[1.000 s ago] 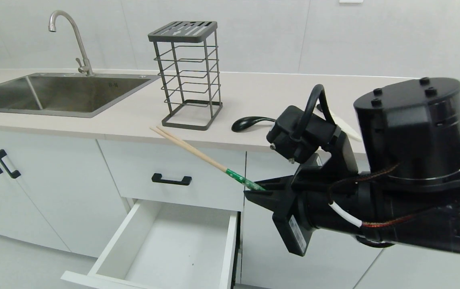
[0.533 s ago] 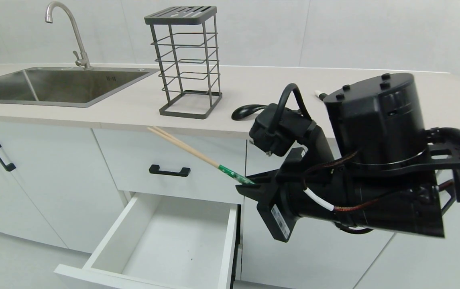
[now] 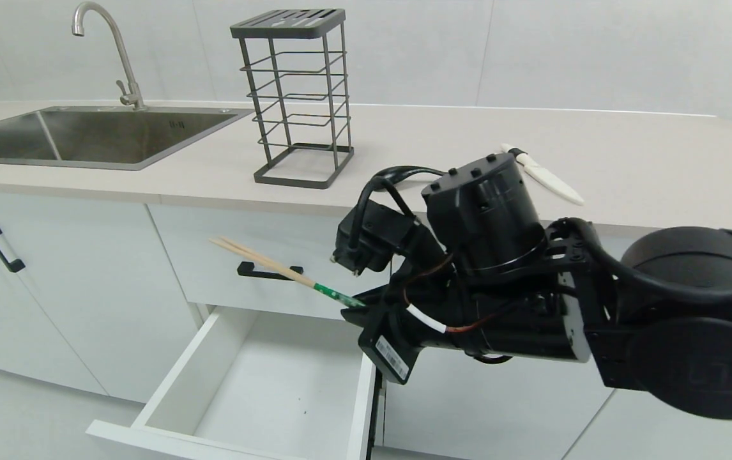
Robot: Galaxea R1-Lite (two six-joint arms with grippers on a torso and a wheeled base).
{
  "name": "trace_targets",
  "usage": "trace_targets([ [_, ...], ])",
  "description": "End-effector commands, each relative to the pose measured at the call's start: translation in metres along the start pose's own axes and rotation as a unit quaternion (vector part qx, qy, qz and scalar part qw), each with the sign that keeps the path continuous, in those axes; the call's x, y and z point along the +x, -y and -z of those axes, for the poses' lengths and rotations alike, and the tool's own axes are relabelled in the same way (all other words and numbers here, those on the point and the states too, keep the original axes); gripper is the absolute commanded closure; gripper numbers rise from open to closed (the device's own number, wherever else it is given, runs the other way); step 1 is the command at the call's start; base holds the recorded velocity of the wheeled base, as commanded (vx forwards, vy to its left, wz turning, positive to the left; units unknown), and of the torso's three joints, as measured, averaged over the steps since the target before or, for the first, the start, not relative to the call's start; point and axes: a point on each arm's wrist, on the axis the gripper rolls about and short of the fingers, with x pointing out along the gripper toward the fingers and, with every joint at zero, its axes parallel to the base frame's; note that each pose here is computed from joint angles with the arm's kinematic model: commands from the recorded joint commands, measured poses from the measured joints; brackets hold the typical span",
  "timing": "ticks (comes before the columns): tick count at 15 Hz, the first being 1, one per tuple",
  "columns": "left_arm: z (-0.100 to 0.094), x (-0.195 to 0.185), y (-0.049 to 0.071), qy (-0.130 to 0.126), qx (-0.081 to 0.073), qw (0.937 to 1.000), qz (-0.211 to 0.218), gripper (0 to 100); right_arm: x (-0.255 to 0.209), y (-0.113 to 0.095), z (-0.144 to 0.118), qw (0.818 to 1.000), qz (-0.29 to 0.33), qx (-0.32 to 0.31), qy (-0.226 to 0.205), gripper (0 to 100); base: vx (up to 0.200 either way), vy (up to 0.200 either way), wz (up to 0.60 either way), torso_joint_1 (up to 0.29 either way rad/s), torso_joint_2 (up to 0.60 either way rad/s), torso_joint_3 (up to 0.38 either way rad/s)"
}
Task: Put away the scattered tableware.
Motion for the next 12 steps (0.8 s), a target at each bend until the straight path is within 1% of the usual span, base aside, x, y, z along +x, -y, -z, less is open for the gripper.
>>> trace_targets([
  [1,0.000,0.000,0.000,-0.001,0.000,1.0000,0.000,0,0.018,-0.001,0.005,1.000,-0.004,0.000,-0.017,100,0.000,0.000,0.00,0.000,0.00,0.000],
  [9,0.000,0.000,0.000,-0.001,0.000,1.0000,0.000,0,0.041,-0.002,0.014,0.999,-0.019,-0.005,-0.038,100,0.000,0.000,0.00,0.000,0.00,0.000],
  [12,0.000,0.000,0.000,-0.001,0.000,1.0000,0.000,0,0.044,-0.002,0.016,0.998,-0.027,-0.026,-0.042,100,0.000,0.000,0.00,0.000,0.00,0.000],
])
